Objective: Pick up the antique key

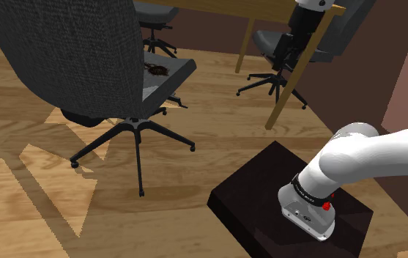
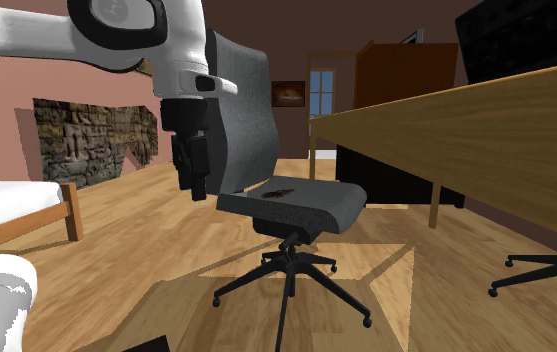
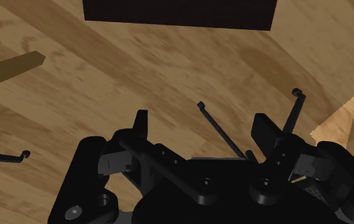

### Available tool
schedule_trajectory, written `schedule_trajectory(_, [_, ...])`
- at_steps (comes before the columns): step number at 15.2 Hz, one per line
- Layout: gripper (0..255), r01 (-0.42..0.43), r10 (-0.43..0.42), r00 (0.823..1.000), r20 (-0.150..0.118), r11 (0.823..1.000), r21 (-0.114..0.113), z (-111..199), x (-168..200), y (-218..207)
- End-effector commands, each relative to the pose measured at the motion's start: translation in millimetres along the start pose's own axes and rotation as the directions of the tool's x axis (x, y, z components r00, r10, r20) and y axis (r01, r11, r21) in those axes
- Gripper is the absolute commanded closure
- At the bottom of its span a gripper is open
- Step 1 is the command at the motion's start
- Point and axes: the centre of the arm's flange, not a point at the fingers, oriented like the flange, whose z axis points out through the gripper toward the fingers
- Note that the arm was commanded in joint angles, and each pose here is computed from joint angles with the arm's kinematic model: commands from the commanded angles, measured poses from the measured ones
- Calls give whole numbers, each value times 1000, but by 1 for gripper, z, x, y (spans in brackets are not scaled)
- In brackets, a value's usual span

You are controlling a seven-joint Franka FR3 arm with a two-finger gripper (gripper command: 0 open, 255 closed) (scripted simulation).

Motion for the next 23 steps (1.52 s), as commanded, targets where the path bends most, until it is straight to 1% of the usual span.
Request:
schedule_trajectory(1, [0,0,0,1000,0,1000,0,0,0,0])
schedule_trajectory(6, [0,50,-49,996,-77,999,13,24,43,-25])
schedule_trajectory(12, [0,110,-105,980,-169,994,24,47,96,-59])
schedule_trajectory(17, [0,161,-149,958,-245,986,29,62,139,-89])
schedule_trajectory(23, [0,222,-199,921,-335,975,30,76,191,-129])
